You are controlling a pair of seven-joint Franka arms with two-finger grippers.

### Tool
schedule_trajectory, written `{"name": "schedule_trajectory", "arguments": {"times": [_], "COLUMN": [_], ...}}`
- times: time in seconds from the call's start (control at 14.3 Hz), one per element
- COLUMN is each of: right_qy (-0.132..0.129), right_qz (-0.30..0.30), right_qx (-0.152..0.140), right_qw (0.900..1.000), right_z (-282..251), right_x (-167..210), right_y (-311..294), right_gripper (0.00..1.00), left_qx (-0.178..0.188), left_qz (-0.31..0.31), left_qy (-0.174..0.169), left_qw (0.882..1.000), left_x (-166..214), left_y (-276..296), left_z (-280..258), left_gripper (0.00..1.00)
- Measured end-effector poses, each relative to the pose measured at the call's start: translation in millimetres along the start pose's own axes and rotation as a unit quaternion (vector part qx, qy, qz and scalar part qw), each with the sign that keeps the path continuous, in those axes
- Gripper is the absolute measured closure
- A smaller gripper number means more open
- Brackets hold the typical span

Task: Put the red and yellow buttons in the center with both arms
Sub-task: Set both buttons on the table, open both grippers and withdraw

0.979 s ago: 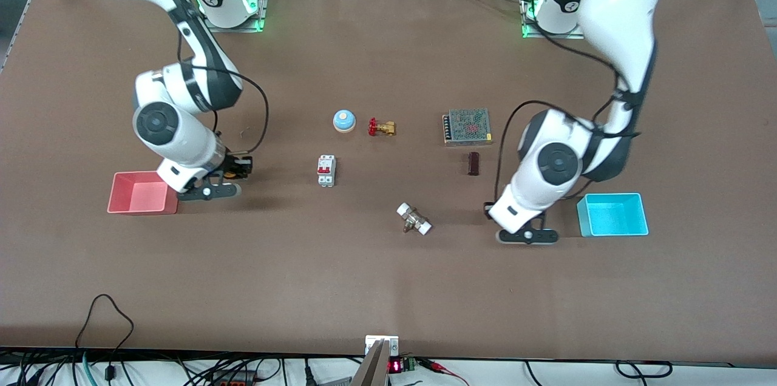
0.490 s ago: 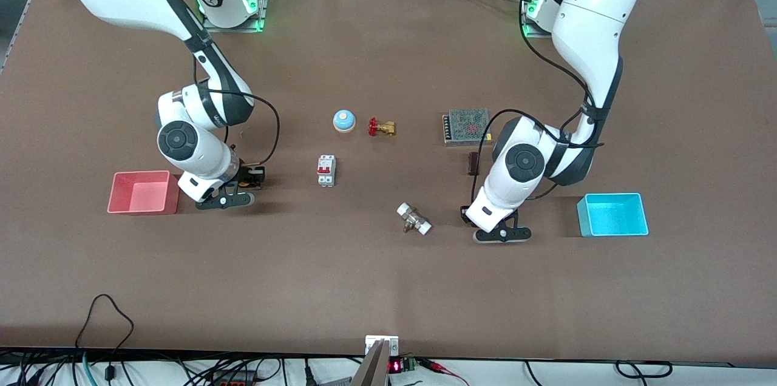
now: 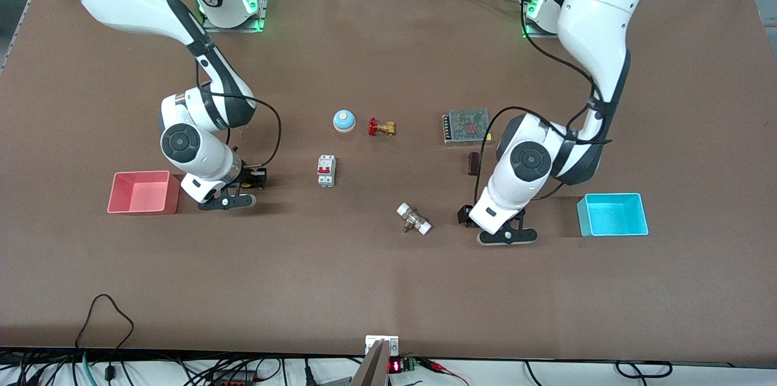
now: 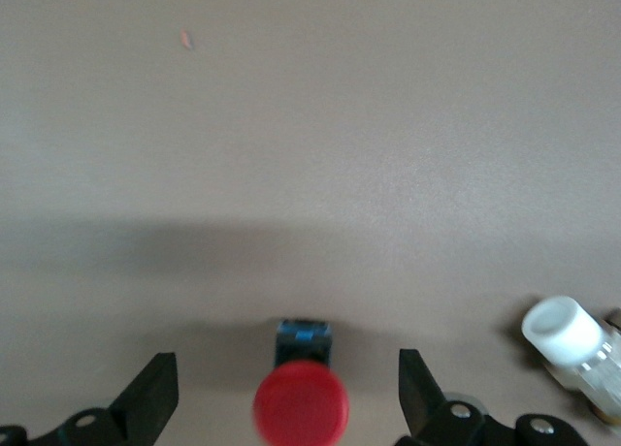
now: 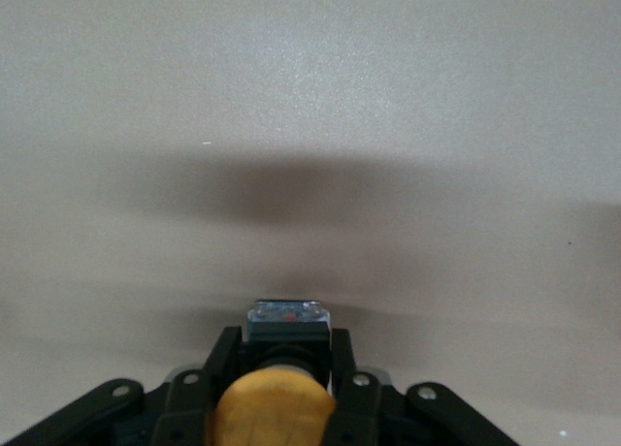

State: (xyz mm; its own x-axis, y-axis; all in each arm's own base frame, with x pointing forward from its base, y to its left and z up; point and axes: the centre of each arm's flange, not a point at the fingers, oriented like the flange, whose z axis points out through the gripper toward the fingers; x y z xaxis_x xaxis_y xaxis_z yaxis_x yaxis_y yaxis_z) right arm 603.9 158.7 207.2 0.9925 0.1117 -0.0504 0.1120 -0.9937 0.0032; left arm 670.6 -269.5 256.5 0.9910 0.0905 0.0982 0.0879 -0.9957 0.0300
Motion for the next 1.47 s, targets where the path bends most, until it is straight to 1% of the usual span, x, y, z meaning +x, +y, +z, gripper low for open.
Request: {"name": "schedule_trajectory", "arguments": {"times": [0.14,0.21,0.28,0.42,0.56,0.63,0.7,0.77,0.91,1.05,1.19,1.26,1.4,1.47], "right_qy": [0.000,0.000,0.001,0.008,0.028,0.031,0.029,0.025,0.022,0.029,0.051,0.056,0.053,0.051], "right_qz": [0.001,0.002,0.003,0.005,0.021,0.043,0.065,0.082,0.114,0.136,0.142,0.138,0.121,0.119], "right_qx": [0.000,0.000,0.000,0.000,0.004,0.010,0.016,0.015,0.007,-0.001,-0.005,-0.007,-0.012,-0.013], "right_qw": [1.000,1.000,1.000,1.000,0.999,0.999,0.997,0.996,0.993,0.990,0.988,0.989,0.991,0.992], "right_z": [1,1,1,-4,-29,-52,-82,-118,-193,-255,-298,-313,-333,-341], "right_x": [0,0,1,4,14,19,21,22,15,1,-13,-21,-36,-42], "right_y": [1,1,2,4,13,26,41,58,91,118,129,133,137,138], "right_gripper": [0.37,0.31,0.18,0.01,0.00,0.00,0.00,0.00,0.00,0.00,0.00,0.00,0.00,0.00], "left_qx": [0.015,0.021,0.026,0.034,0.041,0.042,0.042,0.040,0.026,0.016,0.015,0.015,0.015,0.015], "left_qz": [0.007,0.022,0.040,0.071,0.108,0.126,0.141,0.152,0.148,0.132,0.120,0.116,0.113,0.113], "left_qy": [-0.015,-0.021,-0.027,-0.045,-0.075,-0.088,-0.100,-0.107,-0.111,-0.107,-0.094,-0.086,-0.061,-0.059], "left_qw": [1.000,0.999,0.999,0.996,0.990,0.987,0.984,0.982,0.982,0.985,0.988,0.989,0.992,0.992], "left_x": [4,6,7,9,7,4,1,-2,-5,-9,-15,-19,-35,-46], "left_y": [-9,-18,-30,-63,-101,-120,-138,-158,-199,-228,-241,-246,-252,-252], "left_z": [-48,-74,-100,-145,-184,-203,-221,-238,-268,-293,-310,-313,-306,-301], "left_gripper": [0.00,0.00,0.00,0.00,0.00,0.00,0.00,0.00,0.00,0.00,0.00,0.00,0.00,0.00]}}
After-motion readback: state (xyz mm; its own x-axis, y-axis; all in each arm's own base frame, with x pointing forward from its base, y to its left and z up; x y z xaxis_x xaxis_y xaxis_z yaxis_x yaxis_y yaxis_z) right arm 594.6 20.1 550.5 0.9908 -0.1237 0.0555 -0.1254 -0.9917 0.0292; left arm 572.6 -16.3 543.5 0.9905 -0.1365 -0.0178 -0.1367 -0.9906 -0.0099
